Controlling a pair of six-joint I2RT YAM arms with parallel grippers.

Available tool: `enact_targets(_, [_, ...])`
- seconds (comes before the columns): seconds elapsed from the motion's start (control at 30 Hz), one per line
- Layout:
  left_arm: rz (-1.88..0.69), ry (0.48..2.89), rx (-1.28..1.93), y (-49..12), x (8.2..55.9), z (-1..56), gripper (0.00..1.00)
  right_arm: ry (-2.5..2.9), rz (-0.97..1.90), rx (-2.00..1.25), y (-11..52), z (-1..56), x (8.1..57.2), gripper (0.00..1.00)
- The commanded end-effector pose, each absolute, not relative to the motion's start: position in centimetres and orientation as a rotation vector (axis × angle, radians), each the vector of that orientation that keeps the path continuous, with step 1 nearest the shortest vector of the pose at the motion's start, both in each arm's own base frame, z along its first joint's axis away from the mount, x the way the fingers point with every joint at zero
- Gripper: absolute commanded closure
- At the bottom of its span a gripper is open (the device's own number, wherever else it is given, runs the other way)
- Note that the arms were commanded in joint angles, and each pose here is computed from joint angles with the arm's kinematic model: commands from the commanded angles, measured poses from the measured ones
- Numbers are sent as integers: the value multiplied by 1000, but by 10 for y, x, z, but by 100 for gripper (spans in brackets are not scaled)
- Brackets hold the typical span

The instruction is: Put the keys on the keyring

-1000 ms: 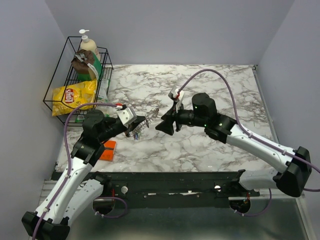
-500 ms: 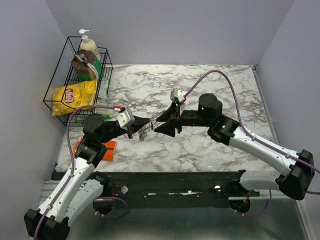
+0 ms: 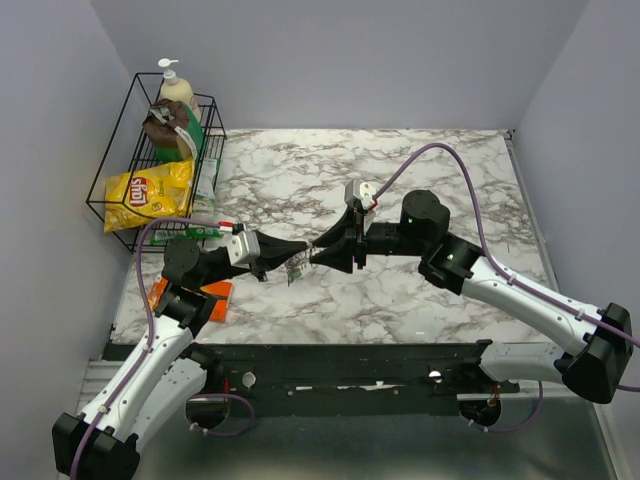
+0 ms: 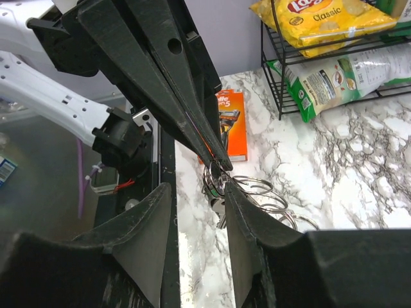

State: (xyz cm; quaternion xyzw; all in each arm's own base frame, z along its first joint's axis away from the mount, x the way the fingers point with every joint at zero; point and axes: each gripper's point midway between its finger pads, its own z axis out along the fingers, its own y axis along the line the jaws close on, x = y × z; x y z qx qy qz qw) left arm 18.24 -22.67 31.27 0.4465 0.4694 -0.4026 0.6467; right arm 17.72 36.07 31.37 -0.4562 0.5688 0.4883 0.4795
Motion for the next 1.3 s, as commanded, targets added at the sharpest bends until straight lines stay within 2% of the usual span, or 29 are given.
enact_targets(0.0, [-919, 935, 1049, -227, 167, 336, 100, 1351, 1172, -1112, 359, 318, 178, 58])
enact_targets(0.47, [-955, 913, 1062, -229, 161, 340, 100, 1347, 1195, -1103, 361, 326, 178, 72])
enact_targets(0.6, [-965, 914, 1072, -230, 159, 339, 100, 1358, 1203, -1093, 363, 327, 179, 83])
enact_targets(0.67, [-967, 915, 1073, -230, 158, 338, 100, 1360, 1209, -1091, 364, 328, 180, 85])
enact_targets(0.73, [-967, 919, 1078, -230, 157, 338, 100, 1364, 1212, -1090, 365, 327, 180, 92])
enact_targets(0.77, [-966, 916, 1081, -229, 156, 338, 100, 1365, 1213, -1092, 365, 327, 179, 99])
enact_targets(1.1, [-924, 948, 1100, -227, 160, 342, 100, 1383, 1186, -1106, 362, 327, 180, 99])
enact_targets(1.13, [-922, 971, 1098, -226, 160, 345, 99, 1393, 1182, -1117, 361, 324, 180, 99])
enact_targets(1.27, [-926, 1021, 1089, -225, 162, 352, 74, 1388, 1160, -1140, 358, 325, 178, 99])
